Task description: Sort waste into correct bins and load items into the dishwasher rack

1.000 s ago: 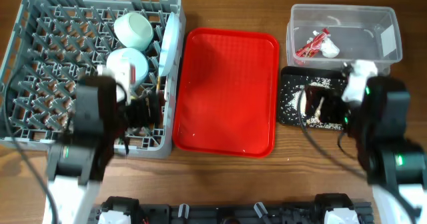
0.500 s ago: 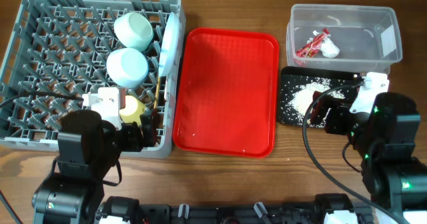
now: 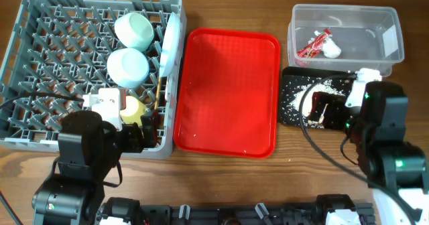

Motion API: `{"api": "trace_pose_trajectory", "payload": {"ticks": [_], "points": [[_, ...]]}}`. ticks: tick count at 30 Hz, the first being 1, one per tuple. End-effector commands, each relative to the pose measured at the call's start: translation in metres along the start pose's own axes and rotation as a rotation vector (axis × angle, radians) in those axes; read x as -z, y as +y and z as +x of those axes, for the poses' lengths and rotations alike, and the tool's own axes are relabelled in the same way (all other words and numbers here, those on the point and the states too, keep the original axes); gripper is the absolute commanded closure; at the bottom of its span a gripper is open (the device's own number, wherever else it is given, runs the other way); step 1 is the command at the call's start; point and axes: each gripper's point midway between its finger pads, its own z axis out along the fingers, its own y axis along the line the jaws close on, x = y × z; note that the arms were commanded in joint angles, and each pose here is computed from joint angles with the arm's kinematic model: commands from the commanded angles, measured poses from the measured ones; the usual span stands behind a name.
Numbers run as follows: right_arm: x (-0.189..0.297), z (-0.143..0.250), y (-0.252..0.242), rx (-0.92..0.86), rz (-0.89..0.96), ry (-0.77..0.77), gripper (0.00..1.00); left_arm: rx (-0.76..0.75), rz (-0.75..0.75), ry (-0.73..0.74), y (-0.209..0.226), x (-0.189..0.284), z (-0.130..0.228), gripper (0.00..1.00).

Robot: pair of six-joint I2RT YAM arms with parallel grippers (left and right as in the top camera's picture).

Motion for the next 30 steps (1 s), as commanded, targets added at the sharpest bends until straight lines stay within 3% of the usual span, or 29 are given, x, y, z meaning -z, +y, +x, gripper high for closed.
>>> {"api": "trace_pose_trajectory", "payload": {"ticks": [1,5,12,24,30], "points": [[0.021,-0.014,-0.002,-0.01,-0.004,-0.179,0.0,-0.019,-0.008,0.01,0.001,-0.002,0.004,0.0],[0.041,-0.023,-0.001,-0.015,-0.058,-0.475,0.0,-0.019,-0.008,0.01,0.001,-0.002,0.004,0.0],[0.039,-0.004,-0.003,-0.021,-0.111,-0.734,0.0,-0.019,-0.008,0.01,0.001,-0.002,0.004,0.0],[0.023,0.005,0.0,-0.009,-0.182,-0.975,0.0,-0.019,-0.008,0.01,0.001,-0.002,0.004,0.0],[0.008,0.016,0.005,0.088,-0.17,-0.94,0.0,-0.019,-0.008,0.01,0.001,-0.002,0.004,0.0]]}}
